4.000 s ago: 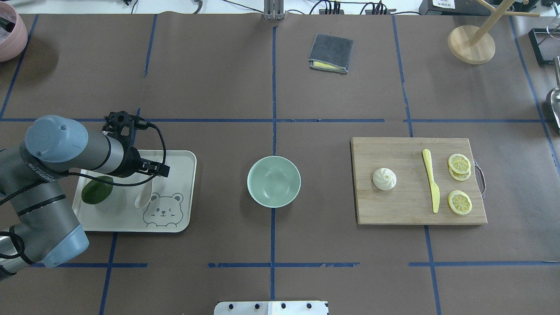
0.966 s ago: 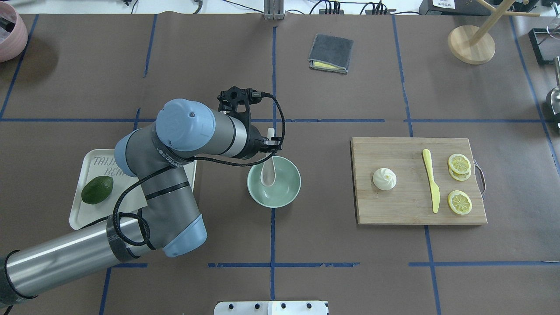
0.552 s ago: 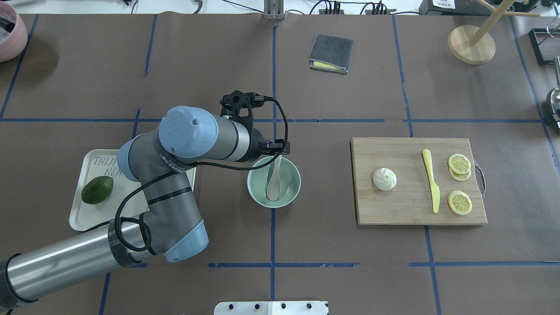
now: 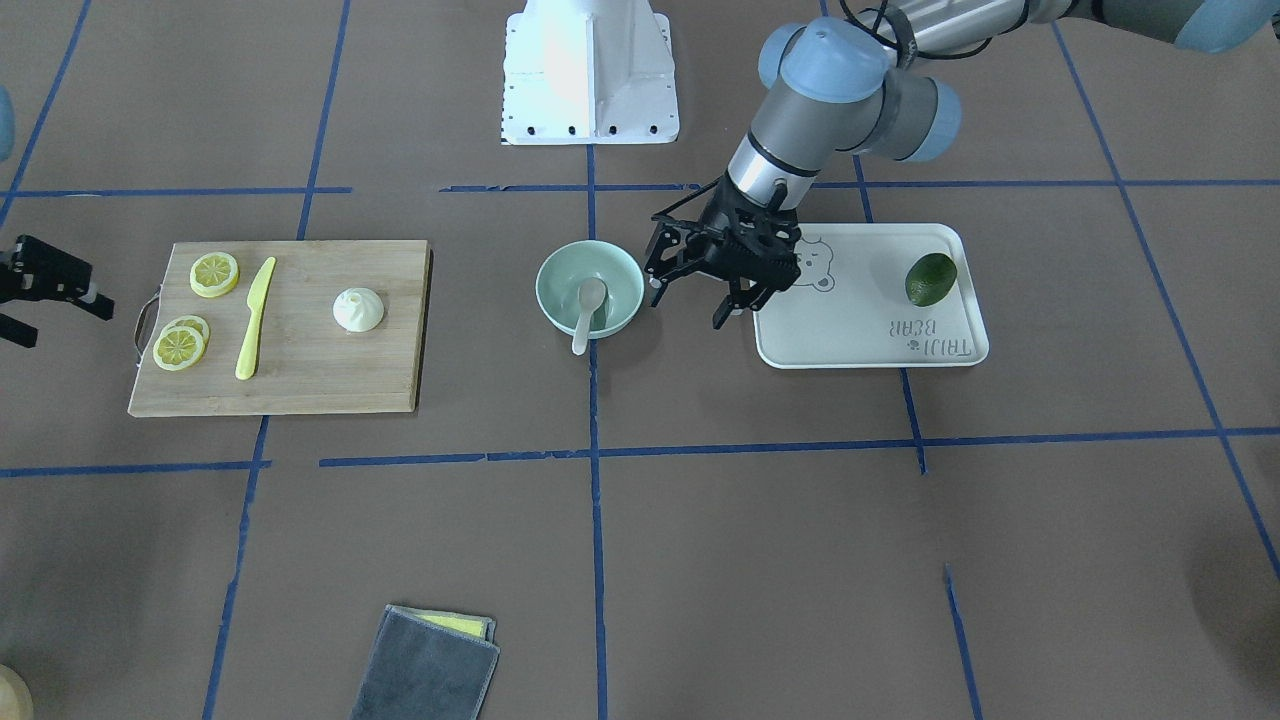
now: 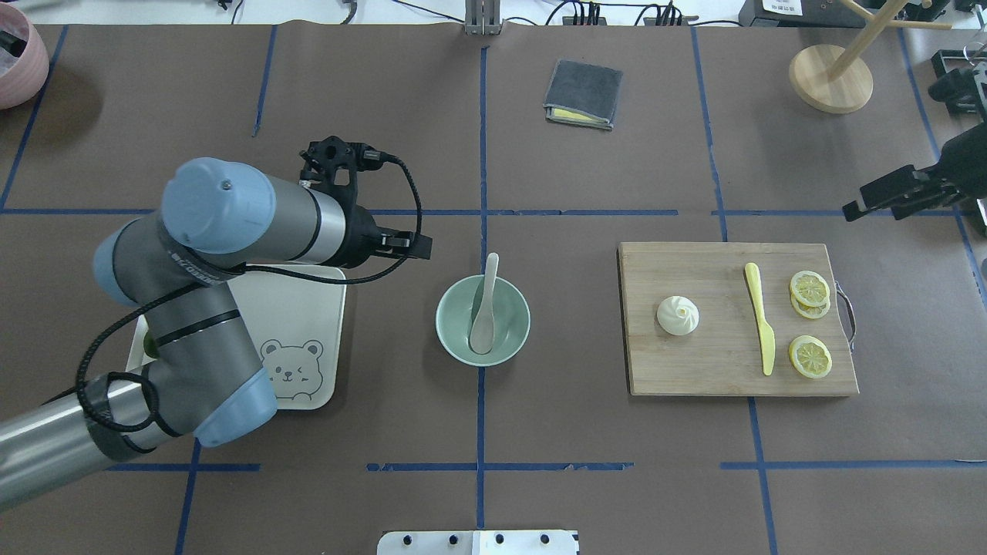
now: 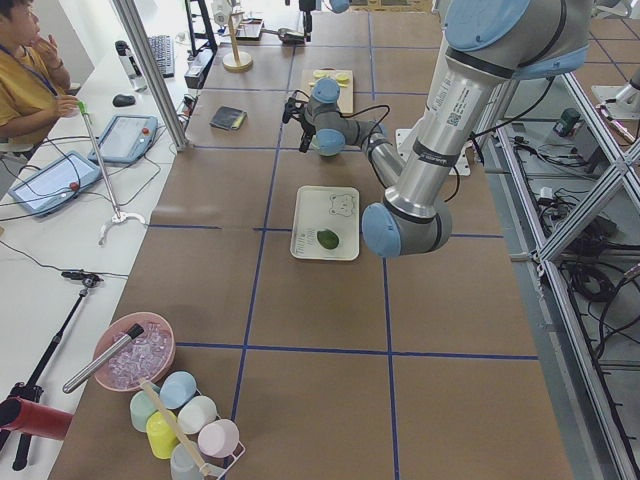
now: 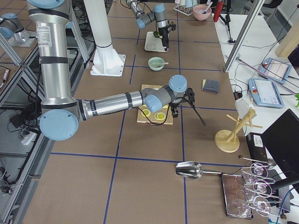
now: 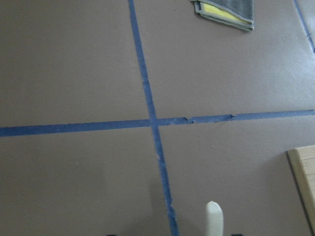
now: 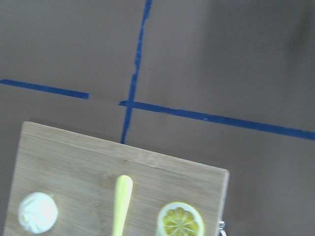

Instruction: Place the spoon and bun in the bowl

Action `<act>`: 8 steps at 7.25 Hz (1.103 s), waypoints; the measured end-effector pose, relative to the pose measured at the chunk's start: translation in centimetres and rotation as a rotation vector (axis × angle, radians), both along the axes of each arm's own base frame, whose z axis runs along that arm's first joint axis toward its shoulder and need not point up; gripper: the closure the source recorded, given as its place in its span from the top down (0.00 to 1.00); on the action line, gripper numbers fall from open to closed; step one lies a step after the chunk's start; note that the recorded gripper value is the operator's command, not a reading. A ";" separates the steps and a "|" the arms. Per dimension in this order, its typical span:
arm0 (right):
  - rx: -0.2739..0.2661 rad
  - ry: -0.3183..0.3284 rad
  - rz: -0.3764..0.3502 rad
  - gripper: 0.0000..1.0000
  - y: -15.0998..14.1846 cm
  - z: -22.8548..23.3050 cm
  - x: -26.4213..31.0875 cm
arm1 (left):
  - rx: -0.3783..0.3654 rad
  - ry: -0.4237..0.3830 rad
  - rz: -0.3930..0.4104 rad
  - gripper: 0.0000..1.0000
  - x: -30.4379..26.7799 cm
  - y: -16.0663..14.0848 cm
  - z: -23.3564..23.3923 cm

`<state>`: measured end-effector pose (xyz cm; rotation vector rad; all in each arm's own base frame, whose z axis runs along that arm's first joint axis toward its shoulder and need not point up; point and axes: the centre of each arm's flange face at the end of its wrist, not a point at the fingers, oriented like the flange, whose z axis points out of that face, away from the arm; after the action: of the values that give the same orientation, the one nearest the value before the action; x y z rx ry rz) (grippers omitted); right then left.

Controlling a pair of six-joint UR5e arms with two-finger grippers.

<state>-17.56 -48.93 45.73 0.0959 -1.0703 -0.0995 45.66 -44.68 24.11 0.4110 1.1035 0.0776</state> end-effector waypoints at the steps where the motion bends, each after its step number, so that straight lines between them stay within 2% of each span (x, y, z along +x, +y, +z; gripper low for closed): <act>1: -0.031 -0.004 0.019 1.00 2.5 -3.1 -5.0 | 0.034 -0.041 0.010 0.82 -2.3 -0.4 1.1; 2: -0.045 0.010 0.042 1.00 5.5 -5.5 -10.2 | 0.053 -0.067 0.015 0.82 -3.9 -0.7 2.0; 4: -0.033 0.063 0.062 0.97 10.4 -6.4 -17.9 | 0.064 -0.084 0.010 0.83 -5.2 -1.1 2.6; 5: -0.024 0.084 0.060 0.95 11.3 -6.1 -20.2 | 0.065 -0.087 0.007 0.83 -5.3 -1.2 2.7; 8: 0.000 0.129 0.100 0.89 10.7 -5.0 -22.5 | 0.060 -0.090 0.001 0.84 -5.4 -1.2 2.9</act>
<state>-40.05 -38.23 40.73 0.1412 -0.9355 -0.0150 40.26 -45.91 27.06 0.4559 1.0150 0.1293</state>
